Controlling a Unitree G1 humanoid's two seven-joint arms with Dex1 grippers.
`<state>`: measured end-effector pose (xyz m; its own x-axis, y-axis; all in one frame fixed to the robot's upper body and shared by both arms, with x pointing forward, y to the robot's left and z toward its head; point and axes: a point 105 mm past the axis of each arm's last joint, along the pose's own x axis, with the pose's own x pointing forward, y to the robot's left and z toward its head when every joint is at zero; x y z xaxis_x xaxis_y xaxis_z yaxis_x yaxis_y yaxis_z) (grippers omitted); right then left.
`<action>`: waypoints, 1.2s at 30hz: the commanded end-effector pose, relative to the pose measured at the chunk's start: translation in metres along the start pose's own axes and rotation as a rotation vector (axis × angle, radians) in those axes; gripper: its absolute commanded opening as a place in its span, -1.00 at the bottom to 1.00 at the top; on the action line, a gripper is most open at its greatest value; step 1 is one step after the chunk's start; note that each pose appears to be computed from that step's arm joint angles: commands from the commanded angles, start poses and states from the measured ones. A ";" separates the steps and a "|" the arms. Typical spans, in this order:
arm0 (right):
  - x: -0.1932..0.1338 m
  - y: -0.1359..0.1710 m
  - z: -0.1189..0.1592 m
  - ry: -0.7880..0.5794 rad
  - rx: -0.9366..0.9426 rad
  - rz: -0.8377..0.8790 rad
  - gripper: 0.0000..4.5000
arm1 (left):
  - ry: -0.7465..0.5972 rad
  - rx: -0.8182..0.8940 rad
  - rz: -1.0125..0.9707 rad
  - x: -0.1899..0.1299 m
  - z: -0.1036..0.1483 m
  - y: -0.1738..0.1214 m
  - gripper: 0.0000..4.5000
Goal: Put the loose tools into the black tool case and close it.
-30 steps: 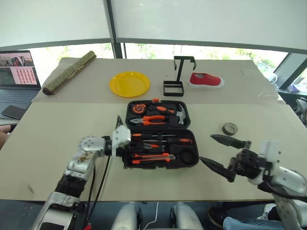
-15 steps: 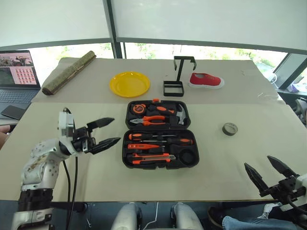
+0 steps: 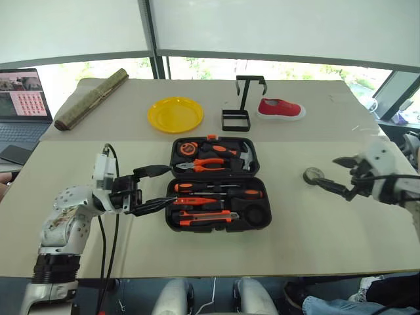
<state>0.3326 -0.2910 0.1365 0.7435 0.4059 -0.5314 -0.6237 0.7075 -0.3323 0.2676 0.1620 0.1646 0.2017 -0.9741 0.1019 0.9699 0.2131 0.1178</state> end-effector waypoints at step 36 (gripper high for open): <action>0.018 0.170 0.073 -0.019 -0.122 0.702 -0.99 | 0.264 0.095 -0.166 -0.048 -0.041 -0.033 1.00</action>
<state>0.2587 -0.1199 0.1251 0.1380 0.7710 -0.6217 -0.9798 0.1980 0.0281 0.2327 0.1962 0.1117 0.0840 -0.9781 -0.1905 0.9832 0.0502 0.1758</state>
